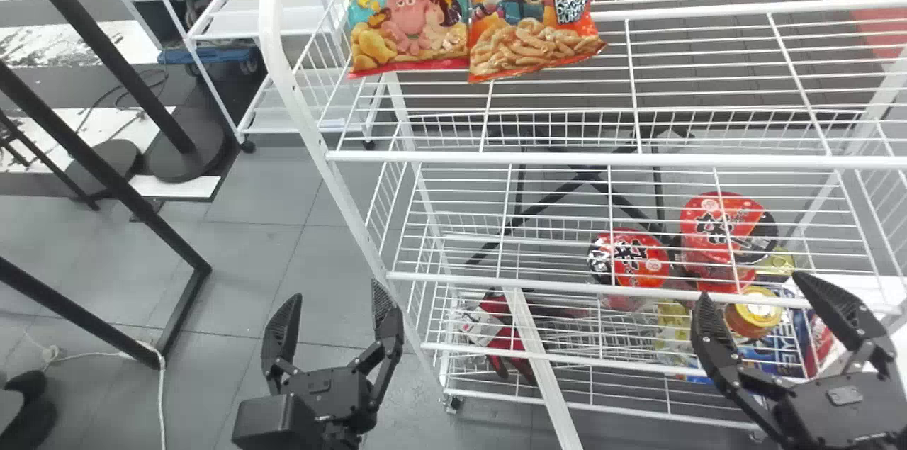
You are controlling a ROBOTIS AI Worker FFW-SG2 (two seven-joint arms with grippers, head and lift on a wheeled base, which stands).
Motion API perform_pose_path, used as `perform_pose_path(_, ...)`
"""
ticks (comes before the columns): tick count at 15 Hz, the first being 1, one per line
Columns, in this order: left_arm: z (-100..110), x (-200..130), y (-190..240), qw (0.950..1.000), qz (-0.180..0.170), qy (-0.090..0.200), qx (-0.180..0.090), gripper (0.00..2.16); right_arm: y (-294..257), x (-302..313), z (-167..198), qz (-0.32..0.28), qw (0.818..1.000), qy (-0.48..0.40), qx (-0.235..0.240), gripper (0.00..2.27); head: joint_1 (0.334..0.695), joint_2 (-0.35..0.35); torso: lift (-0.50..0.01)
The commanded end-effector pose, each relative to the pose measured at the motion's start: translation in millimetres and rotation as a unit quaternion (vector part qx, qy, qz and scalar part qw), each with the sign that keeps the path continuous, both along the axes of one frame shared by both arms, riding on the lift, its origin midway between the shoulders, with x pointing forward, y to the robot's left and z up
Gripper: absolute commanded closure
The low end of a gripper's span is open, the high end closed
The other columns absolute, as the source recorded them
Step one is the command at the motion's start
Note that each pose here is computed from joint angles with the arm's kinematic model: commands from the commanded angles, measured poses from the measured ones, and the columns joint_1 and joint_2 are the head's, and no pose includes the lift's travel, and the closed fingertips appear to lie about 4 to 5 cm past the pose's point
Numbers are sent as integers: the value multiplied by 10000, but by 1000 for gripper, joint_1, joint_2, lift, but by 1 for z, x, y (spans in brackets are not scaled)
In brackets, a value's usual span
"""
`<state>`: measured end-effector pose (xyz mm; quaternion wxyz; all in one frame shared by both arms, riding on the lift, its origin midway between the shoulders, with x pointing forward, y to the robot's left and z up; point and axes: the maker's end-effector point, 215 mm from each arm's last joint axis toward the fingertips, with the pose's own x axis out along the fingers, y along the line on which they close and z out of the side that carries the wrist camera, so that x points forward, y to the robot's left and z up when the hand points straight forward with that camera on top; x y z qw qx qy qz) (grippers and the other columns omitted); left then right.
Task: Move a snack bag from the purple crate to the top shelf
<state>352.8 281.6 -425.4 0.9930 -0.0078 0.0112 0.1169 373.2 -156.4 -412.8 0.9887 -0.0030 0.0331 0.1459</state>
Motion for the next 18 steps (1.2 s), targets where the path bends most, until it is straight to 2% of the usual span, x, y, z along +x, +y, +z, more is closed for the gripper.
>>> perform_pose_path(1,1,0,0,10000,1,-16,-2,120,0,0,0,5,10000,-3,-2,117,695,197,-187)
perform_pose_path(18,8,-3,0,10000,-6,-92,0,120,2,-6,5,37,10000,-37,-38,113,695,200,-254)
